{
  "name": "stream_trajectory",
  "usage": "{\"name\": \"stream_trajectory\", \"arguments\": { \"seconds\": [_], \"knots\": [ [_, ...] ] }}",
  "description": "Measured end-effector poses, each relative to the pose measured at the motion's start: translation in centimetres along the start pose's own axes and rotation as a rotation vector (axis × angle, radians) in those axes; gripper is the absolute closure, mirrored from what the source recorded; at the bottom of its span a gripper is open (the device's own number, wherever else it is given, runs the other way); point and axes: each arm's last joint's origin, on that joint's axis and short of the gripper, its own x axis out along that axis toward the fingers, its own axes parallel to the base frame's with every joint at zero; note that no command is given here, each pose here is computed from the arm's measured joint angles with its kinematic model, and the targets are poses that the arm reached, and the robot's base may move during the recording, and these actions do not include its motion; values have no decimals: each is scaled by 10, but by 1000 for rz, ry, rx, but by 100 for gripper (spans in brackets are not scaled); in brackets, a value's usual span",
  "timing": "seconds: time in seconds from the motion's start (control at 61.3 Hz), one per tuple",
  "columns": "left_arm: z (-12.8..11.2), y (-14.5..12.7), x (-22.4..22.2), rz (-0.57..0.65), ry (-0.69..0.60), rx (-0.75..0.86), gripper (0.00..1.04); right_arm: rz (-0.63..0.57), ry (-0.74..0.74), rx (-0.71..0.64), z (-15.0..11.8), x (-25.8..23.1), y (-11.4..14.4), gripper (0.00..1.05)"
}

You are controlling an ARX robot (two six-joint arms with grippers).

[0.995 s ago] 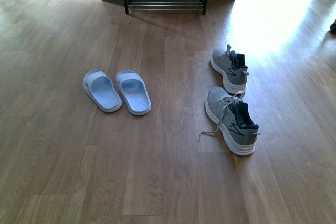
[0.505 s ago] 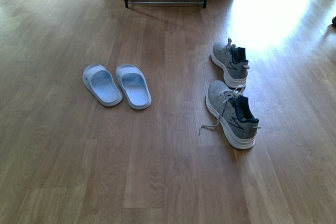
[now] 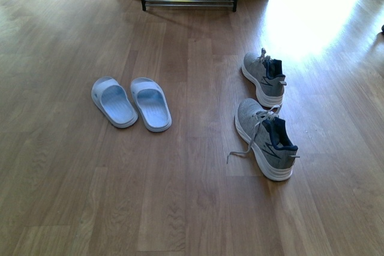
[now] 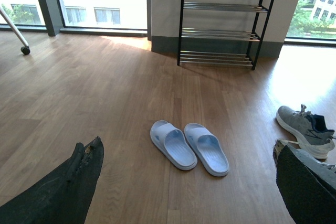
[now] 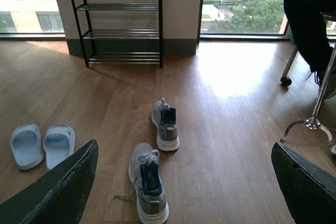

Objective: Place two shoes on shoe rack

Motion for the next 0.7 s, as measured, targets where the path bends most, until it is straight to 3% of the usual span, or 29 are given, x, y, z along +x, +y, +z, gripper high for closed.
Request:
{"name": "stream_trajectory", "arguments": {
  "seconds": [0.701],
  "knots": [
    [0, 0, 0, -5, 0, 0, 9, -9, 1, 0, 0, 0, 0, 9]
  ]
}}
